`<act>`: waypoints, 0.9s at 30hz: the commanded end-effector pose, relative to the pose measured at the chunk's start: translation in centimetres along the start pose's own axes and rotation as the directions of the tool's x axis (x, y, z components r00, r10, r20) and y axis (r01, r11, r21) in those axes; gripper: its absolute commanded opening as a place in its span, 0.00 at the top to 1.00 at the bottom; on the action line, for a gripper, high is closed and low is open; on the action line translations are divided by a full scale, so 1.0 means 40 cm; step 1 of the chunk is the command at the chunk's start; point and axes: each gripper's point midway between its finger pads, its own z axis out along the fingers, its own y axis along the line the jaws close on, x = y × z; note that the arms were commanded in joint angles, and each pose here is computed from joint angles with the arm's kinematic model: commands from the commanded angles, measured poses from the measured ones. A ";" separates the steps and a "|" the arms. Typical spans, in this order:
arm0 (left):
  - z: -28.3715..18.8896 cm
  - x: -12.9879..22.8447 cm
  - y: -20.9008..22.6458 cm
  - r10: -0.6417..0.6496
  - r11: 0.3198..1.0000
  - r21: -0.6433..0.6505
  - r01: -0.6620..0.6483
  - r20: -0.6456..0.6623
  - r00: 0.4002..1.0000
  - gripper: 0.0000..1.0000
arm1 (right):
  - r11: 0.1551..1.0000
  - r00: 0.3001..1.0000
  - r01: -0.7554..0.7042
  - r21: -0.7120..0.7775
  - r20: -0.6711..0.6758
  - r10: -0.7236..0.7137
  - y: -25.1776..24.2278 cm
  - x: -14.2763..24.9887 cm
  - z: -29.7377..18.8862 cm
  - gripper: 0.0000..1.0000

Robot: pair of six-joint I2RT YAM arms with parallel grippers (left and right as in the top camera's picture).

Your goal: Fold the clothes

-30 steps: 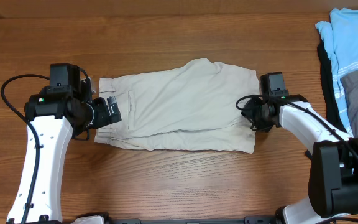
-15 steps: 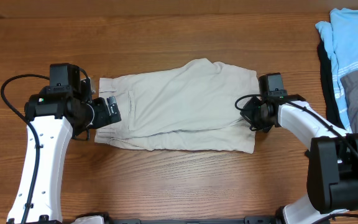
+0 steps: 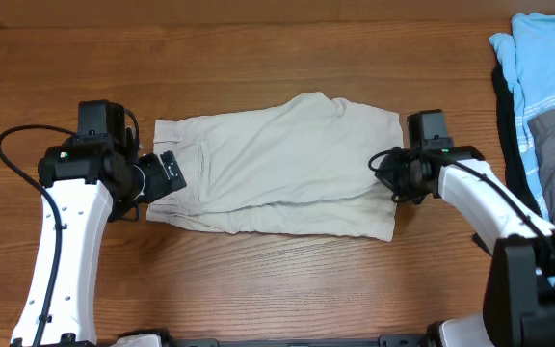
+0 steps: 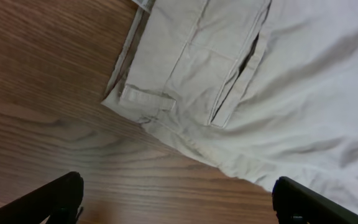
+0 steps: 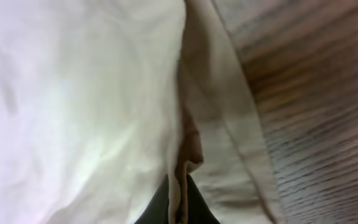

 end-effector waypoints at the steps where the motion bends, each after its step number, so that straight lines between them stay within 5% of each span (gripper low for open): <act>1: 0.028 0.026 0.022 -0.155 0.988 -0.025 0.155 -0.008 0.988 0.03 | 0.998 0.999 0.020 -0.061 0.039 -0.018 0.040 -0.026 -0.042 0.96; 7: 0.126 0.050 0.043 -0.282 0.959 -0.020 0.282 -0.004 0.959 0.24 | 0.998 0.999 0.021 -0.059 0.042 -0.019 0.039 -0.027 -0.042 0.96; 17: 0.188 0.016 0.044 -0.248 0.969 0.032 0.246 0.087 0.965 0.25 | 0.997 0.998 0.039 -0.059 0.045 -0.036 0.039 -0.029 -0.042 0.96; 27: 0.208 0.006 0.043 -0.236 0.971 0.051 0.231 0.119 0.964 0.37 | 0.996 0.997 0.066 -0.057 0.046 -0.063 0.039 -0.028 -0.042 0.96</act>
